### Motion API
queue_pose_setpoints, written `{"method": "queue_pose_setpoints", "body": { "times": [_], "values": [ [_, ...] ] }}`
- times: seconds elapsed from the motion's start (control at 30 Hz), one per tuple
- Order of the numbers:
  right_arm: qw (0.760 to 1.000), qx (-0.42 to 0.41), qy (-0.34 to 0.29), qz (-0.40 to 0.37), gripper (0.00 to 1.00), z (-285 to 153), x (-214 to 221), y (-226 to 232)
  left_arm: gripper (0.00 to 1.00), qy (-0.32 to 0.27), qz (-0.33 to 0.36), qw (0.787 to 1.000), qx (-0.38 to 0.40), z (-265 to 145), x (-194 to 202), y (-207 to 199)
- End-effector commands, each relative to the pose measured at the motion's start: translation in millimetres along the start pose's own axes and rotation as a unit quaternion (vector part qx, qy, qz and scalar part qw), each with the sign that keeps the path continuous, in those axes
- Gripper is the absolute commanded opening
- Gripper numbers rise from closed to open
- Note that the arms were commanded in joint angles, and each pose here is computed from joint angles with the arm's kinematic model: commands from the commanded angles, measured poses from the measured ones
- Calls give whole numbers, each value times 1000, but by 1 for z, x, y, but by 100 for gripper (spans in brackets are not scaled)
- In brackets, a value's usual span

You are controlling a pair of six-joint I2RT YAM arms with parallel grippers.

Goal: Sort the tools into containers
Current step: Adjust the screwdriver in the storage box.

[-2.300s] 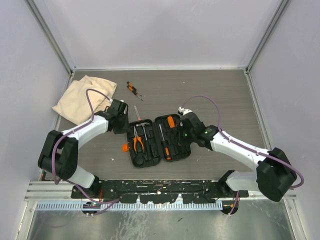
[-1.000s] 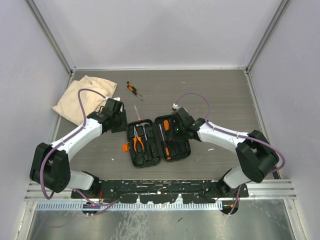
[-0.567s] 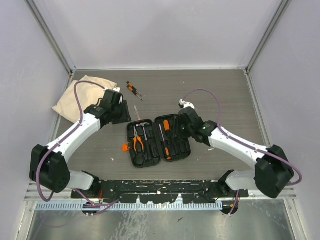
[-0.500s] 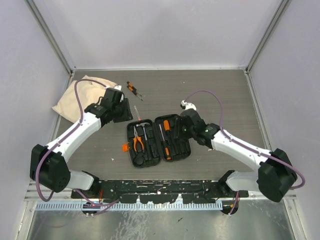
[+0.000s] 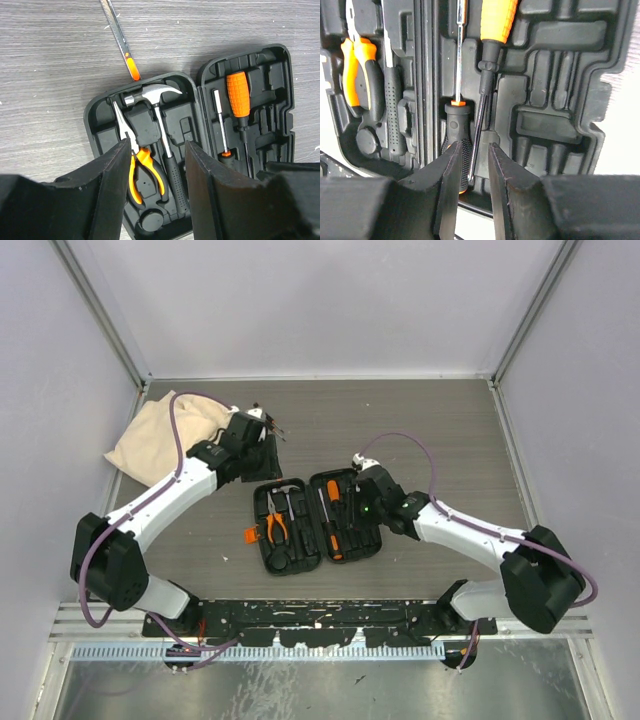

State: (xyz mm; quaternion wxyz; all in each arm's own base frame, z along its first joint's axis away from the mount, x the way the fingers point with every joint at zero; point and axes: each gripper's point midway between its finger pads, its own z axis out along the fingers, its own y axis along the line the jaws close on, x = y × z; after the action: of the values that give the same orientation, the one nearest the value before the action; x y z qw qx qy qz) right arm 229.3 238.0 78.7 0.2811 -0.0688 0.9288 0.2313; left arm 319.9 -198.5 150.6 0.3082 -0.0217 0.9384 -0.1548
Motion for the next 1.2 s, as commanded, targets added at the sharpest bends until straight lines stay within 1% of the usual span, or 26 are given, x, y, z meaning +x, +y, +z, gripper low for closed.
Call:
{"method": "queue_pose_setpoints", "body": {
  "times": [0.0,0.17,0.5,0.67,0.73,0.9,1.03,1.1,1.17],
  "values": [
    [1000,-30,6,1,33,9,0,15,48,-23,-9,1000,-6,-7,-8,2],
    [1000,-14,18,4,33,18,6,11,49,-18,-8,1000,-9,-6,-4,4],
    [999,25,15,15,25,23,5,-2,48,-9,-8,1000,-3,-1,2,4],
    [999,31,7,24,24,22,3,-3,48,-5,-9,1000,-1,1,2,2],
    [999,26,2,24,24,20,0,-1,48,-4,-10,1000,3,2,2,0],
    [999,12,-24,23,31,11,-10,5,47,-1,-5,1000,12,4,-3,-11],
    [998,19,-48,26,31,2,-15,-1,47,-3,9,1000,17,6,-9,-25],
    [999,13,-47,22,30,-1,-14,1,46,-2,13,1000,22,8,-10,-32],
    [999,0,-32,13,30,0,-9,6,46,-1,15,1000,25,9,-10,-36]
  ]
}}
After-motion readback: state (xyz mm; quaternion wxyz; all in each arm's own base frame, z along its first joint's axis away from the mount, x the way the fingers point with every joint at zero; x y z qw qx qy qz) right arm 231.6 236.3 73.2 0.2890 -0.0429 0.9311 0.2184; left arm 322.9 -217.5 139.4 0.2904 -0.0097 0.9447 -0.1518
